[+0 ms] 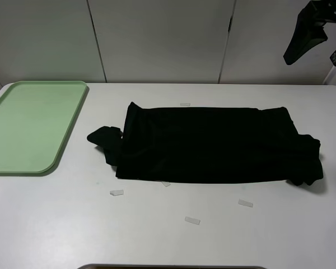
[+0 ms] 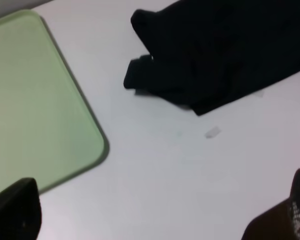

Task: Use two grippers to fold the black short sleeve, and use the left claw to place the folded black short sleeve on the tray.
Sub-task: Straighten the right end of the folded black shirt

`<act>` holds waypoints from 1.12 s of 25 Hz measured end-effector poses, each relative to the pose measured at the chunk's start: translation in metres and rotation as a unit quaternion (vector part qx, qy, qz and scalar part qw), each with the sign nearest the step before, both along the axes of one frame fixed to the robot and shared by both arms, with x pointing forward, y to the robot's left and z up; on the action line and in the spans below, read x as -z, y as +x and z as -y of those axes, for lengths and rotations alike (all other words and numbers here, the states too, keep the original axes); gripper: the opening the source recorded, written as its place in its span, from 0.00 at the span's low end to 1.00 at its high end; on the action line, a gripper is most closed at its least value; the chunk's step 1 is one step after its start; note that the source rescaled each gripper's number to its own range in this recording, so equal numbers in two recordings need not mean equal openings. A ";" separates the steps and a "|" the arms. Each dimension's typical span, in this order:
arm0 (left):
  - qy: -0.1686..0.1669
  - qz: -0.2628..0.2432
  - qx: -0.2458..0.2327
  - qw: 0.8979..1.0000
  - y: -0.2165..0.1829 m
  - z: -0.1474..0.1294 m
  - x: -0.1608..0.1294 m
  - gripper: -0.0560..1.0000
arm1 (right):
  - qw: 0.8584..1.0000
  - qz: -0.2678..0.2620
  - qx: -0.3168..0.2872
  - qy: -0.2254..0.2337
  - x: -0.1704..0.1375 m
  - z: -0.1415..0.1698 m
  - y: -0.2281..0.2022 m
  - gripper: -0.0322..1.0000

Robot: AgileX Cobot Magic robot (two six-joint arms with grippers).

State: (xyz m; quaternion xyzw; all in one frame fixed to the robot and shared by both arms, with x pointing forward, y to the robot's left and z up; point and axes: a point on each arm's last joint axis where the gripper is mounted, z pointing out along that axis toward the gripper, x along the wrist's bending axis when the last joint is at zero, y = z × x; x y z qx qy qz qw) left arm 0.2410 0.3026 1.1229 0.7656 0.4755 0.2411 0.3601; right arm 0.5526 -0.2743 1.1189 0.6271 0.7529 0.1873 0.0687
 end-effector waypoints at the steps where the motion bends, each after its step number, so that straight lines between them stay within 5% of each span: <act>1: -0.005 0.009 0.001 1.000 -0.006 -0.003 0.009 0.98 | 1.000 0.000 0.000 0.000 0.000 0.000 0.000 1.00; 9: -0.050 0.044 0.001 0.998 -0.023 -0.008 0.057 0.98 | 1.000 -0.001 0.007 0.003 0.000 0.000 0.000 1.00; 16: -0.049 -0.004 0.002 0.999 -0.015 -0.001 0.084 0.98 | 1.000 -0.002 0.010 0.004 0.000 0.000 0.000 1.00; 28: -0.058 -0.002 -0.011 0.998 -0.012 -0.001 0.085 0.98 | 1.000 -0.003 0.014 0.005 0.000 0.000 0.000 1.00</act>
